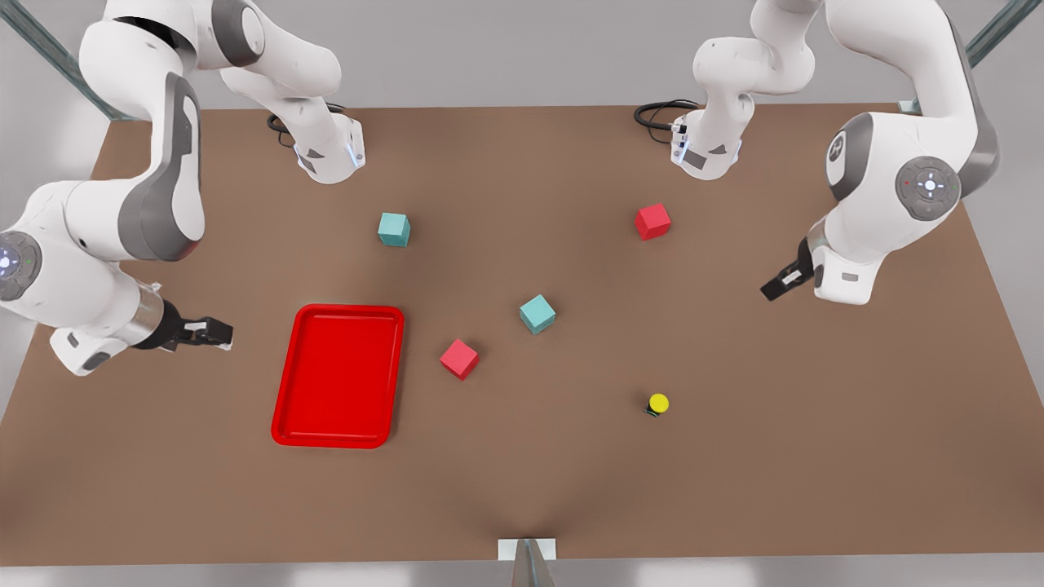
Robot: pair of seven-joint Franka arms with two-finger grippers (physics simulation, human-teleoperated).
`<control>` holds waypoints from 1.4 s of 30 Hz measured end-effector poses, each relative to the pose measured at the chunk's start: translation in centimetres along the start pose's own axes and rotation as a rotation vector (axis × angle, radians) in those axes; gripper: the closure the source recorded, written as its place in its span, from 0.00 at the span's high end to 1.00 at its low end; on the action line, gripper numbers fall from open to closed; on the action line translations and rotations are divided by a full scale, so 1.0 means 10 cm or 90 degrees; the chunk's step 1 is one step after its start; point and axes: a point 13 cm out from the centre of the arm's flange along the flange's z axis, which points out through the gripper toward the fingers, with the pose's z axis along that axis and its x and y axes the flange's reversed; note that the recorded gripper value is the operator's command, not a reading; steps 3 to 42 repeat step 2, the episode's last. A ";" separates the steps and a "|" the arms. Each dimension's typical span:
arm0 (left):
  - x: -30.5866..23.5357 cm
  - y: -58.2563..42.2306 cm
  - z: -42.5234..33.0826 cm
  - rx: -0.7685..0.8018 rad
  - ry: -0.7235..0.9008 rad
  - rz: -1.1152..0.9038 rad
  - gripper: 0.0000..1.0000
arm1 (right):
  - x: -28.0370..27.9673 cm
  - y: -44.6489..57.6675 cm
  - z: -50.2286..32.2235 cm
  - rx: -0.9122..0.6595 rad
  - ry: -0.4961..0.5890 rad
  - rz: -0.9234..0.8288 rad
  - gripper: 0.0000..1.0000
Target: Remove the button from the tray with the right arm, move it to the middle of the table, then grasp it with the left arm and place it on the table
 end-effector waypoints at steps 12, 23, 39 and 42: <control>-0.01 -0.01 0.00 0.001 -0.002 0.047 1.00 | 0.04 0.15 0.07 0.000 0.011 -0.013 1.00; -0.01 -0.01 0.00 0.001 -0.002 0.047 1.00 | 0.04 0.15 0.07 0.000 0.011 -0.013 1.00; -0.01 -0.01 0.00 0.001 -0.002 0.047 1.00 | 0.04 0.15 0.07 0.000 0.011 -0.013 1.00; -0.01 -0.01 0.00 0.001 -0.002 0.047 1.00 | 0.04 0.15 0.07 0.000 0.011 -0.013 1.00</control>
